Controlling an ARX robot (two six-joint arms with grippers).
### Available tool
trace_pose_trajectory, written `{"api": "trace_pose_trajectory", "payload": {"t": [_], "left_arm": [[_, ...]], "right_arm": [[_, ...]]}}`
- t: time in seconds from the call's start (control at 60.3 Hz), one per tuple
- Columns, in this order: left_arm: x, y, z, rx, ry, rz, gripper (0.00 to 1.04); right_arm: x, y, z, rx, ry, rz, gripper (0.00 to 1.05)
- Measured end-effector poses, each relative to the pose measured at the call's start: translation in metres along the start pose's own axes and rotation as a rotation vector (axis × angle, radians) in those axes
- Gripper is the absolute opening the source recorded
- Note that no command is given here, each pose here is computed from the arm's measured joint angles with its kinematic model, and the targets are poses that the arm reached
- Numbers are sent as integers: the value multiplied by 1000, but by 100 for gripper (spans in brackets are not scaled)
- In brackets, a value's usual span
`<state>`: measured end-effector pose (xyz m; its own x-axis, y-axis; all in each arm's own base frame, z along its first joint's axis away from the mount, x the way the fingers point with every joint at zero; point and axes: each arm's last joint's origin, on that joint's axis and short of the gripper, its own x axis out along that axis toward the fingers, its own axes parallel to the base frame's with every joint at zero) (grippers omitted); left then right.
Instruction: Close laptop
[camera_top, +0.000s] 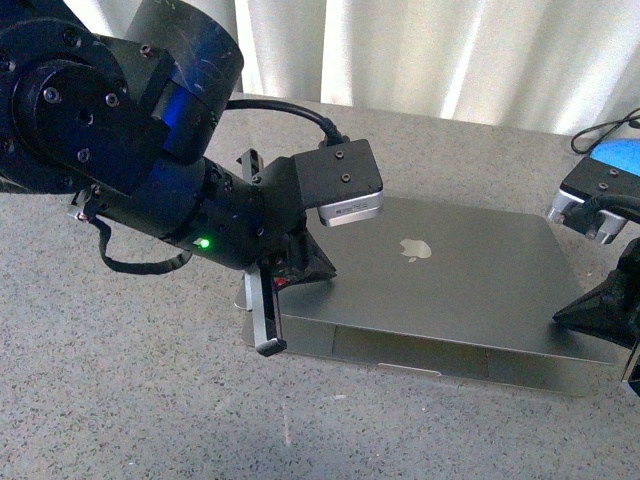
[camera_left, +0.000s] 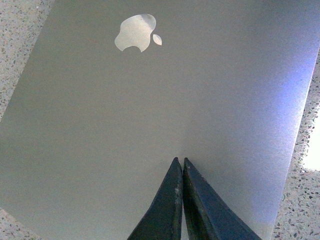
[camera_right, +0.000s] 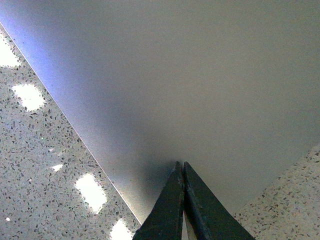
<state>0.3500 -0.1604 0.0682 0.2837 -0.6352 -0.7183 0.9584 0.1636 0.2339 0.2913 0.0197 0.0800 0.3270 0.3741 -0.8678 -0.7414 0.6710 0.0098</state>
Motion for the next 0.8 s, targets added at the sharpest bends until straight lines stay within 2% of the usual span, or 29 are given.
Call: {"api": "trace_pose_trajectory", "payload": {"t": [0.796], "left_arm": [[13,-5,-13,-36,2,-22,4]], "right_arm": [[13,2,-8,11,25,31,1]]}}
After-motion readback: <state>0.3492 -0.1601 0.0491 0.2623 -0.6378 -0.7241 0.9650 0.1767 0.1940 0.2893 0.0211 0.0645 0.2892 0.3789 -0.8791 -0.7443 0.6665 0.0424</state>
